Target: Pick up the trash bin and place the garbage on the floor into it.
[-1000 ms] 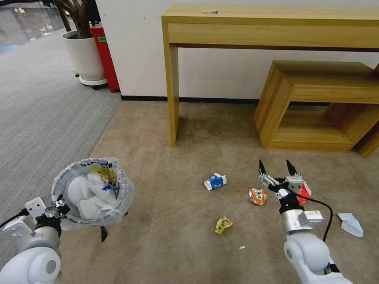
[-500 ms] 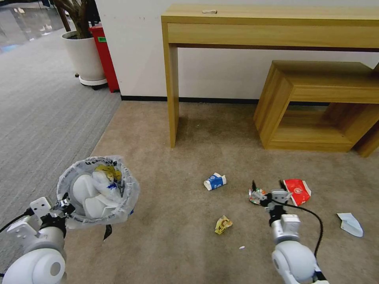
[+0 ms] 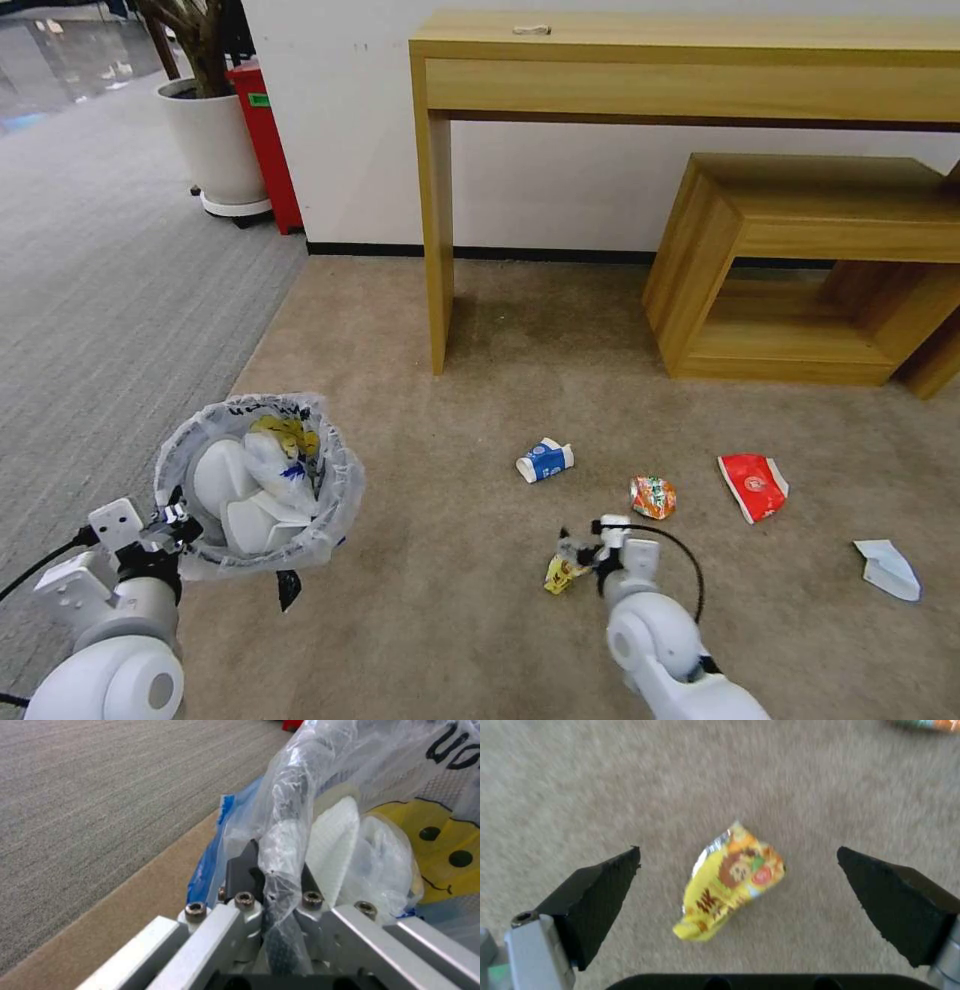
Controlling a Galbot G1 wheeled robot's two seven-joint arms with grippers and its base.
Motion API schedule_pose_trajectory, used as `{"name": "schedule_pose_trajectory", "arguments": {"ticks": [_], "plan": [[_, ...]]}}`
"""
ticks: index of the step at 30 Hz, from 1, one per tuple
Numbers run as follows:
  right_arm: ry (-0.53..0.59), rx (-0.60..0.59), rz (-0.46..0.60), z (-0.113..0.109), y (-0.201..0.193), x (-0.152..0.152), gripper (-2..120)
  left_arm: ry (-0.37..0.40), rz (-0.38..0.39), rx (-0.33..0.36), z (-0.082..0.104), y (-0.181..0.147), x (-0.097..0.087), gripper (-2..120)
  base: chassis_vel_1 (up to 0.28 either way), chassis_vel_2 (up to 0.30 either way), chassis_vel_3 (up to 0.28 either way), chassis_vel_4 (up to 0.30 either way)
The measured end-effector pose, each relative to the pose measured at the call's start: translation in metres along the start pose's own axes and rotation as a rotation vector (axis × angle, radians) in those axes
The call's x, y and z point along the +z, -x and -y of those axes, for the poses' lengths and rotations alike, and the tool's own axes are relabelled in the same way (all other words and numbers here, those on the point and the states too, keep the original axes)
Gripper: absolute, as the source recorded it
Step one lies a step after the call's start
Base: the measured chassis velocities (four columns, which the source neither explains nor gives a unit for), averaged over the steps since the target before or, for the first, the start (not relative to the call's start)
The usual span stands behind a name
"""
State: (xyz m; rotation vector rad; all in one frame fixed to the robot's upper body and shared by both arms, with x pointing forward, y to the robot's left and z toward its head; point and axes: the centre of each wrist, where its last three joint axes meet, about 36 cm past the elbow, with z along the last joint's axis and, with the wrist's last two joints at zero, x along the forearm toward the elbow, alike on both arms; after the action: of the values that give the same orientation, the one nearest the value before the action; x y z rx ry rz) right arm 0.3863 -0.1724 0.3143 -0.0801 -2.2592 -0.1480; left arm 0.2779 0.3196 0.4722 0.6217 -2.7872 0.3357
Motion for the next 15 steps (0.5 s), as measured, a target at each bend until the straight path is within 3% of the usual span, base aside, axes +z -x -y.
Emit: {"name": "schedule_pose_trajectory", "arguments": {"ticks": [15], "plan": [[0.011, 0.032, -0.09, 0.022, 0.04, 0.006, 100, 0.0, 0.007, 0.0, 0.005, -0.005, 0.001, 1, 0.0, 0.0, 0.0, 0.0]]}}
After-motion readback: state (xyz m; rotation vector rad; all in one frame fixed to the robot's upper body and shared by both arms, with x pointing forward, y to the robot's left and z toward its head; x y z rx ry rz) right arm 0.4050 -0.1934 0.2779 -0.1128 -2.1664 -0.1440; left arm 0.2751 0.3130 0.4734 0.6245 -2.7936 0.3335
